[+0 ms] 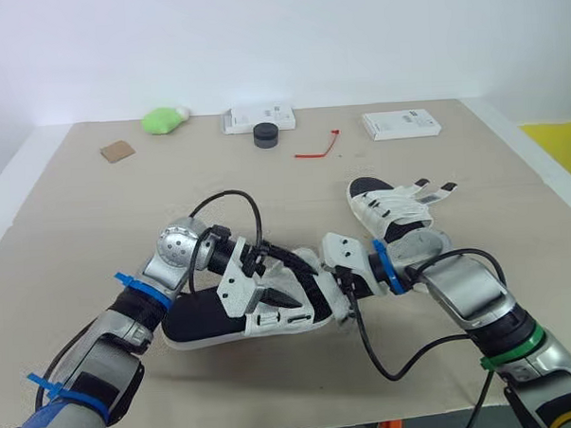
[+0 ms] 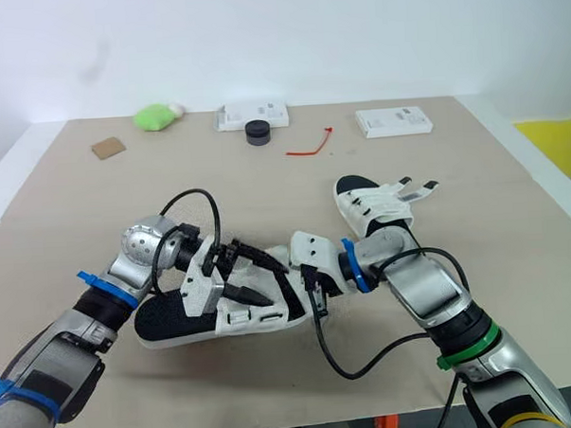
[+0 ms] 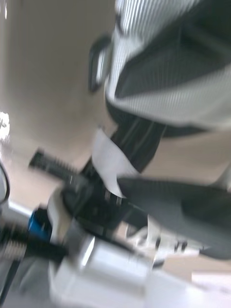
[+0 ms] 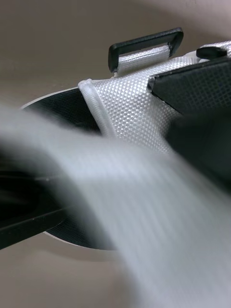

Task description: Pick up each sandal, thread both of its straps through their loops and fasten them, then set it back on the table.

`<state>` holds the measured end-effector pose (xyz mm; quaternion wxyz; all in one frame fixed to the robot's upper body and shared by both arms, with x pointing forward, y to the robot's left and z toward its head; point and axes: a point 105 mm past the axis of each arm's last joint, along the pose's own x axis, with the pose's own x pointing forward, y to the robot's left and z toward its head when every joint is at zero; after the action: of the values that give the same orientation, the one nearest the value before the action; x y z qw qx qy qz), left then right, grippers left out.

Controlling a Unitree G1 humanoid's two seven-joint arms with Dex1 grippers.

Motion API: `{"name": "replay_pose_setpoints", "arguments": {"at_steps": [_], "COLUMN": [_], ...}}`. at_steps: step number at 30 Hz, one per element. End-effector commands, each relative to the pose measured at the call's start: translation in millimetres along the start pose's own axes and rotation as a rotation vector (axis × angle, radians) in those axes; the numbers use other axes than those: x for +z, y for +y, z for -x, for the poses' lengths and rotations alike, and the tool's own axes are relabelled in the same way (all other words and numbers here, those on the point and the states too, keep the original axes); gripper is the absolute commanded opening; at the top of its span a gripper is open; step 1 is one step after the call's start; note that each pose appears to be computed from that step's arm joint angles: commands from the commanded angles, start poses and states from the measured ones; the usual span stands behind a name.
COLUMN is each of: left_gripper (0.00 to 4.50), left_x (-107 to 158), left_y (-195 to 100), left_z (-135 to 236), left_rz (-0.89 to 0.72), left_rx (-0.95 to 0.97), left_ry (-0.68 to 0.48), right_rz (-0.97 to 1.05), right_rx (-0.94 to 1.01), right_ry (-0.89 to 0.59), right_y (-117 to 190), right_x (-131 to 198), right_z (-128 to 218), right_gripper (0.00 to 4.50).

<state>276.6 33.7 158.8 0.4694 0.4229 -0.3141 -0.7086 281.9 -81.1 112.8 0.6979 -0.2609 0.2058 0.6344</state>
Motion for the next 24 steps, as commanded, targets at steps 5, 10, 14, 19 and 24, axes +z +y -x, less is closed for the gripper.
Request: {"name": "replay_pose_setpoints", "arguments": {"at_steps": [5, 10, 14, 19, 24], "left_gripper": [3.63, 3.63, 3.63, 3.63, 3.63], "left_x": [25.5, 23.7, 29.7, 63.0, 72.4], "left_y": [22.3, 37.3, 31.9, -8.1, -18.5], "left_z": [13.3, 41.1, 60.5, 69.2, 66.2], "left_rz": [0.098, 0.343, 0.783, 1.031, 1.045], "left_rx": [0.095, 0.197, 0.177, 0.013, 0.011], "left_ry": [-0.092, -0.039, -0.016, -0.003, 0.024], "right_rz": [-0.093, -0.099, -0.101, -0.098, -0.091], "right_rx": [0.069, 0.07, 0.07, 0.076, 0.081], "right_ry": [0.089, 0.089, 0.087, 0.089, 0.089], "right_y": [14.7, 16.1, 16.3, 15.3, 13.0], "right_x": [-31.6, -32.6, -32.2, -32.7, -30.9], "right_z": [-15.9, -15.6, -15.6, -15.8, -16.5], "right_gripper": [0.0, 0.0, 0.0, 0.0, 0.0]}}
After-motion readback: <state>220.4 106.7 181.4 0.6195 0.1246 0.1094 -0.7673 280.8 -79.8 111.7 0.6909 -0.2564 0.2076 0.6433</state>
